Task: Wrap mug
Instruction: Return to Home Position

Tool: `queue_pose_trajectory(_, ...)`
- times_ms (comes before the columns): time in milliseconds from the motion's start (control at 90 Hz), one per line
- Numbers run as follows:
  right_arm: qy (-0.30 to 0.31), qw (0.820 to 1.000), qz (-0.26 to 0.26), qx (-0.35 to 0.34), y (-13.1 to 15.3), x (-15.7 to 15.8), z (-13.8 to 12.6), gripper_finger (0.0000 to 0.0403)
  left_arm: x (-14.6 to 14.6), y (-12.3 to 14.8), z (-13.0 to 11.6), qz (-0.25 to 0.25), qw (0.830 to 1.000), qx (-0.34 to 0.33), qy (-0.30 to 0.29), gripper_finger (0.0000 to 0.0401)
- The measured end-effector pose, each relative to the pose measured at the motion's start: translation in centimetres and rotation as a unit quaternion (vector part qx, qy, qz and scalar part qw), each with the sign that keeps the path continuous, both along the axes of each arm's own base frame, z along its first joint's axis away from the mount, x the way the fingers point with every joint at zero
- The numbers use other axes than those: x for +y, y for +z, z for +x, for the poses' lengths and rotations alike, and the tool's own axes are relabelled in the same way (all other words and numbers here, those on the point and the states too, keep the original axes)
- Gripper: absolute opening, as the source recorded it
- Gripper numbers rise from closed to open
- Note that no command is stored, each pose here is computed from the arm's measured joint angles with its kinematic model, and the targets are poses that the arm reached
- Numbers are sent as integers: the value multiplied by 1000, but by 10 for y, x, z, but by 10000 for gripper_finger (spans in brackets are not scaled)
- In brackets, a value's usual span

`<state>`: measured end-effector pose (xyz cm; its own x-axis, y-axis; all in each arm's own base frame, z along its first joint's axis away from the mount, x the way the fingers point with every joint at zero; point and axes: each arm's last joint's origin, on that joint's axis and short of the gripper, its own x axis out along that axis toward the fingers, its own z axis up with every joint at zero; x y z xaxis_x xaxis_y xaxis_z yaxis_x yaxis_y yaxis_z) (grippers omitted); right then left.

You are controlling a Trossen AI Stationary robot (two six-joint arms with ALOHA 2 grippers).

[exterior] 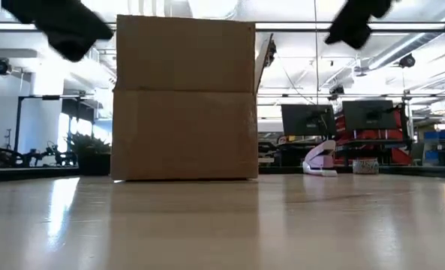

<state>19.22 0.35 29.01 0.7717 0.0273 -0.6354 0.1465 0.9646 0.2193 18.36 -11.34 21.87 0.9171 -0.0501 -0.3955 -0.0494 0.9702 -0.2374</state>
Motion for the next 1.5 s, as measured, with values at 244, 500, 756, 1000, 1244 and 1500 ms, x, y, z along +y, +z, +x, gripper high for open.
queue_pose_trajectory(244,15,991,11,-131,-35,4,-24,6,45,-30,-37,-44,987,-152,19,0)
queue_pose_trajectory(500,-1,989,39,-143,-55,3,-46,34,66,-52,-62,-96,969,-203,105,0)
queue_pose_trajectory(756,23,985,31,-166,-62,6,-47,52,69,-46,-63,4,973,-214,81,0)
queue_pose_trajectory(1000,110,949,41,-293,-76,10,-55,68,83,-47,-65,19,975,-218,25,0)
queue_pose_trajectory(1244,110,940,57,-318,-98,10,-71,78,104,-52,-70,14,980,-192,48,2)
queue_pose_trajectory(1500,108,928,58,-352,-115,8,-84,82,110,-54,-81,12,980,-186,68,1)
